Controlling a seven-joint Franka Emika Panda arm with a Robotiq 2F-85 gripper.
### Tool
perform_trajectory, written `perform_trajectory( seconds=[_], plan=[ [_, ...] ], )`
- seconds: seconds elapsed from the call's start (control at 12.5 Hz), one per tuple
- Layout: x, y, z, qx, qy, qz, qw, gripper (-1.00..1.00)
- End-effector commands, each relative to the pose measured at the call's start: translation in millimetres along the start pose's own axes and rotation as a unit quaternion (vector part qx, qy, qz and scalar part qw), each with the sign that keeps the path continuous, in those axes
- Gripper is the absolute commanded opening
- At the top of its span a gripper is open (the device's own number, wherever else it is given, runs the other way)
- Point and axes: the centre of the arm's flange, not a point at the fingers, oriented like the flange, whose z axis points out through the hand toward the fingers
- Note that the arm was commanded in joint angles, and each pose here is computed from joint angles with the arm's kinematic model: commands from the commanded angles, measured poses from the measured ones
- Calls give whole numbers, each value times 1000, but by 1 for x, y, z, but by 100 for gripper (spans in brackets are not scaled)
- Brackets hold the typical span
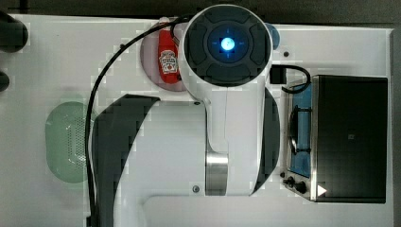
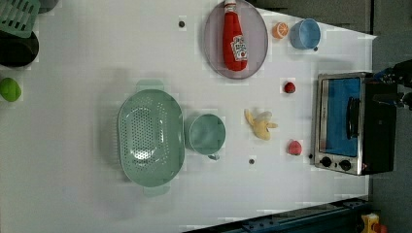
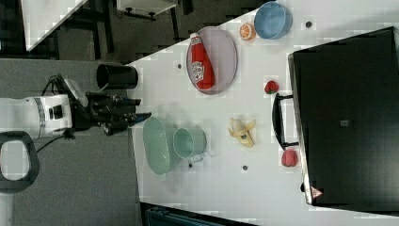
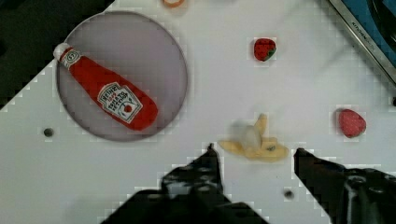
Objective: Pick Banana and place it in mug.
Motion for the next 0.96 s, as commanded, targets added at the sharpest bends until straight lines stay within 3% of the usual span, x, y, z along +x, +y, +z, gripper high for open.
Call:
perform_trajectory(
  seconds=[0.08, 0.24, 0.64, 0.96],
  plan=[
    [-61, 88, -82, 5, -13, 22, 1000, 59],
    [-60, 87, -78, 2, -16, 22, 1000, 99],
    [-52, 74, 0, -27, -47, 11, 998, 100],
    [-40, 59, 87, -17, -39, -59, 997, 100]
  ],
)
